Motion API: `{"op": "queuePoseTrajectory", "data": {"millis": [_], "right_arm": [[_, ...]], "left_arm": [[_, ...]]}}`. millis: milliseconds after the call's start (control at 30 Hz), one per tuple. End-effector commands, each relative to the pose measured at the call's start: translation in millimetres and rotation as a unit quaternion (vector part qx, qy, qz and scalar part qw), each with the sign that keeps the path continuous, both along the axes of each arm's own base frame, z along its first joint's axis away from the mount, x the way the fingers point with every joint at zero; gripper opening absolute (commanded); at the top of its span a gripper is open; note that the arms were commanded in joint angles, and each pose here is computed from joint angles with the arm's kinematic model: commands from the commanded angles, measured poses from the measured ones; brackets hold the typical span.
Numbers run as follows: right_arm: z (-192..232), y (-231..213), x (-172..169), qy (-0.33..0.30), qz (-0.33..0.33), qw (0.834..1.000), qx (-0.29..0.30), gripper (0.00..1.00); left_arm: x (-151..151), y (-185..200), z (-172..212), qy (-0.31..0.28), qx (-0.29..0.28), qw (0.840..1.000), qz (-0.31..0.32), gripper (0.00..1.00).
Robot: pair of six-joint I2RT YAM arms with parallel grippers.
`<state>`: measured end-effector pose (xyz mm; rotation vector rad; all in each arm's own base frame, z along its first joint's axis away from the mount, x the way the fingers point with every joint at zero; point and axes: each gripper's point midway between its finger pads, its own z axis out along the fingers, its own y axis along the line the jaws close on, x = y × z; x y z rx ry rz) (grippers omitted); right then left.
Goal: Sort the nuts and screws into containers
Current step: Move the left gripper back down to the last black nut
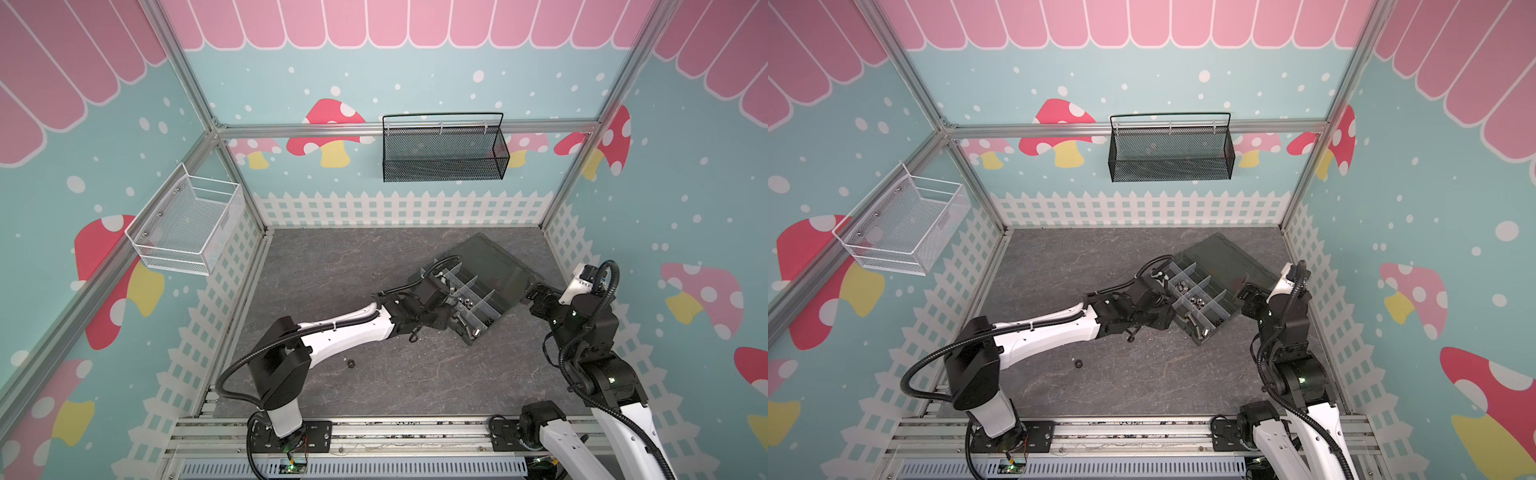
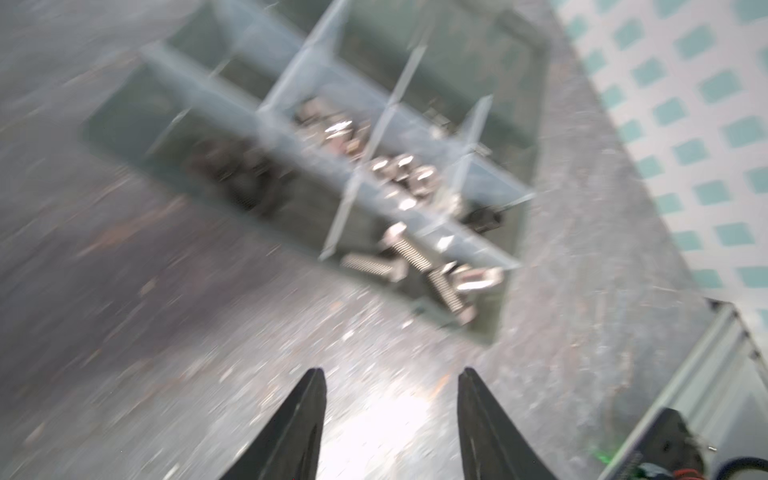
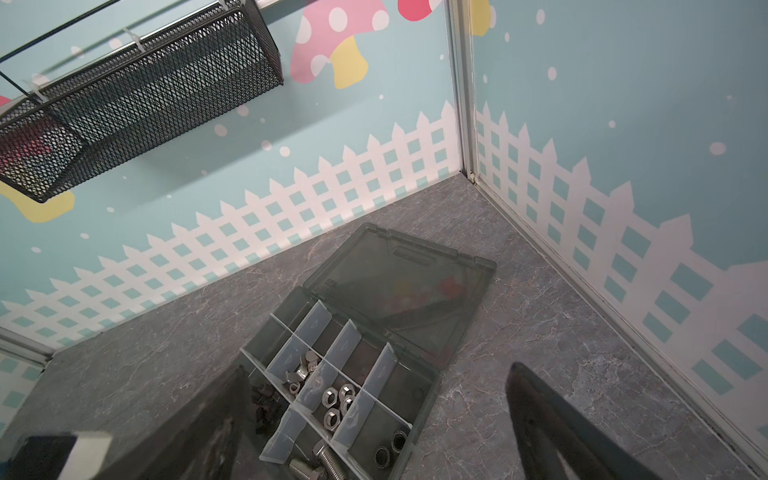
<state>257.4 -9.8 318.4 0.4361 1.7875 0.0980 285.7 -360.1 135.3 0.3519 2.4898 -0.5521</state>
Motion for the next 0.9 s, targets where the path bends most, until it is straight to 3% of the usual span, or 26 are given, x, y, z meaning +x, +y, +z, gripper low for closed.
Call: {"op": "queuePoseTrajectory", "data": {"millis": [0, 300, 533, 867], "right_arm": [[2.6, -3.6, 3.8, -0.003, -0.01, 1.0, -0.009, 0.98], [-18.8, 1.8, 13.6, 0.016, -0.003, 1.0, 0.0, 0.98], [-26.1, 3.6, 14.6, 0.019, 0.001, 1.0, 0.006, 0.97], [-30.5, 3.6, 16.9, 0.024, -0.002, 1.0, 0.009, 0.98]], "left_arm": [[-19.2, 69.6, -32.4, 0.047, 0.065, 0.993, 0.085, 0.58], [-80.3, 181.3, -45.0, 0.109, 0.147, 0.964, 0.191, 0.73], [-104.8, 226.0, -65.8, 0.165, 0.154, 0.946, 0.231, 0.66], [-100.9, 239.3, -86.5, 0.188, 0.166, 0.938, 0.238, 0.55]]}}
